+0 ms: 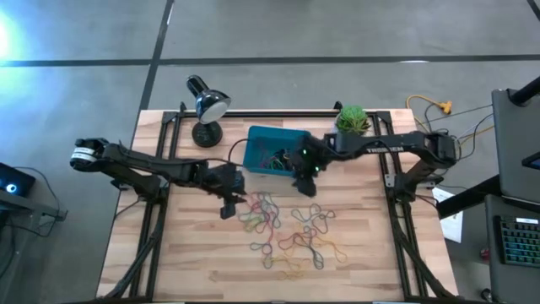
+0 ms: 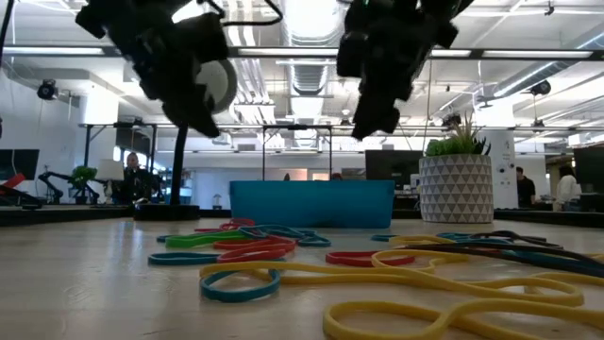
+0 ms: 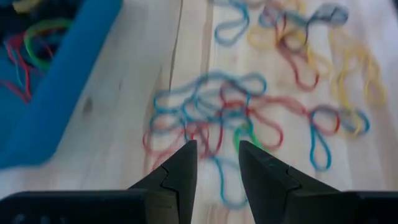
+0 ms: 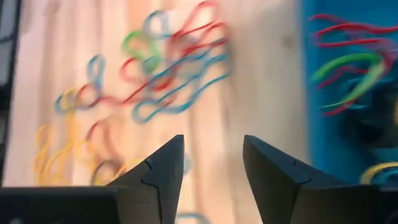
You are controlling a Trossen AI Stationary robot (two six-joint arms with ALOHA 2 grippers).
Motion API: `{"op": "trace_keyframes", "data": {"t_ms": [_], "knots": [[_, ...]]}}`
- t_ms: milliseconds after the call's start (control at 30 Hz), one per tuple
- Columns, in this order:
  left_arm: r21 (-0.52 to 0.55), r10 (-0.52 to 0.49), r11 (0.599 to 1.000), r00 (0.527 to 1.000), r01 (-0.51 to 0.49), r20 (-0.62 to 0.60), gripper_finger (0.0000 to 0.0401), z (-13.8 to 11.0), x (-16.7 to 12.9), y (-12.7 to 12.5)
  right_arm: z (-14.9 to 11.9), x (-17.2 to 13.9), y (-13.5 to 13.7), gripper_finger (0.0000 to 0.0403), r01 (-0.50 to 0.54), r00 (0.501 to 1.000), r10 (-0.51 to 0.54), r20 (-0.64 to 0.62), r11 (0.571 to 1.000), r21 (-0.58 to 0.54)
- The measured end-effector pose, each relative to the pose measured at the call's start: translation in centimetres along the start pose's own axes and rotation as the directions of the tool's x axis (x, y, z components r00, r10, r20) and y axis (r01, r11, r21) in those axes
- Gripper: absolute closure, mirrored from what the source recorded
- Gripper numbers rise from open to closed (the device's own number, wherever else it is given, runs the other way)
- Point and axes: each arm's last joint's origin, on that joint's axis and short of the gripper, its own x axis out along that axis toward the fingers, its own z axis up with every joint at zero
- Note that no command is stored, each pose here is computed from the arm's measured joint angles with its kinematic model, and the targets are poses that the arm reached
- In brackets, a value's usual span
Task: Pick and place rubber bands into bin
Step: Put the red rubber band into the blue bin
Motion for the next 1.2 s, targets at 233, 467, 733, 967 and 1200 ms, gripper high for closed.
{"op": "trace_keyframes", "data": {"t_ms": [233,467,733,967,1200], "knots": [[0.102,0.018,0.995,0.998,-0.012,-0.059,0.0299,-1.2,0.4,0.3,-1.5,0.8,4.7,0.0267,-0.058,0.998,0.055,-0.040,0.997,-0.058],[0.197,0.059,0.979,0.998,-0.052,-0.031,0.0299,-2.8,1.8,0.8,-3.5,2.0,8.2,0.0284,-0.005,0.998,0.000,-0.069,0.998,-0.068],[0.222,0.098,0.971,0.994,-0.088,-0.036,0.0299,-3.7,4.6,1.2,-5.1,2.6,11.7,0.0300,0.052,0.998,-0.054,-0.020,0.995,-0.090],[0.272,0.126,0.957,0.989,-0.101,-0.075,0.0299,-4.2,6.7,1.5,-6.1,2.5,13.8,0.0313,0.083,0.996,-0.082,0.017,0.994,-0.065],[0.283,0.213,0.943,0.972,-0.178,-0.099,0.0299,-4.5,7.7,1.8,-6.7,2.5,14.8,0.0312,0.097,0.995,-0.097,0.035,0.995,-0.021]]}}
